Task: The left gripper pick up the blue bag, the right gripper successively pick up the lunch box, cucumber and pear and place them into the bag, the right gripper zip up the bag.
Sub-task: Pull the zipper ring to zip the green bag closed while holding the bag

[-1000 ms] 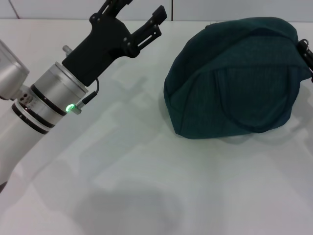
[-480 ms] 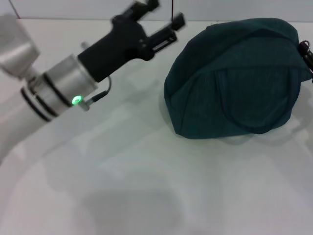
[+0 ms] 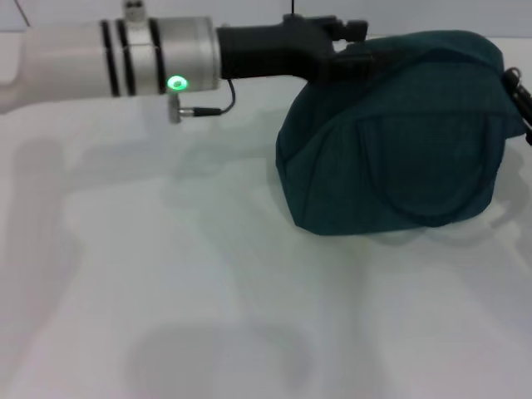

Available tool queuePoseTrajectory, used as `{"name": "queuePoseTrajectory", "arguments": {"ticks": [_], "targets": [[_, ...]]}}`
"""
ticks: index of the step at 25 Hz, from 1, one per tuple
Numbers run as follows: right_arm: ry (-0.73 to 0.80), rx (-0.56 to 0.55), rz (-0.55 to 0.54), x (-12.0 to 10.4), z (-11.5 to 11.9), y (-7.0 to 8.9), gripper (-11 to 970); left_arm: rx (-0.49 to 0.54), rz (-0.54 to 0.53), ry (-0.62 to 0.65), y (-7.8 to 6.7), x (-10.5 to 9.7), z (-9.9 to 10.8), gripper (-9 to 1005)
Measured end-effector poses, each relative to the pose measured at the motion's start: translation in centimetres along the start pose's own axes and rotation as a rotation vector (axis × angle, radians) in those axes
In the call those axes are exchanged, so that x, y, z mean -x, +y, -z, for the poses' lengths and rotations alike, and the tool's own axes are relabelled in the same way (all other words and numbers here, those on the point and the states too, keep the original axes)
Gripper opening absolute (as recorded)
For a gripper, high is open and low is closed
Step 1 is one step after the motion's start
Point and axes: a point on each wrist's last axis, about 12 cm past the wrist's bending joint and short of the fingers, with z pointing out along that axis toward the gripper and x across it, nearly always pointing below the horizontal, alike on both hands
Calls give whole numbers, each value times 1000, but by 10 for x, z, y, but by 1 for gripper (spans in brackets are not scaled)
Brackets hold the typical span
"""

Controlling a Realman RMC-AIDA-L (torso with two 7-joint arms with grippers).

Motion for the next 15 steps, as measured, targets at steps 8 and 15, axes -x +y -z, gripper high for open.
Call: {"name": "queuePoseTrajectory", "arguments": {"ticks": [8,15], "targets": [[-1,23,5,0,-1,3,509,64,16,51,5,-4,-16,678],[3,23,5,-1,-1,4,502,185,42,-13,14,-16,-10,639]]}}
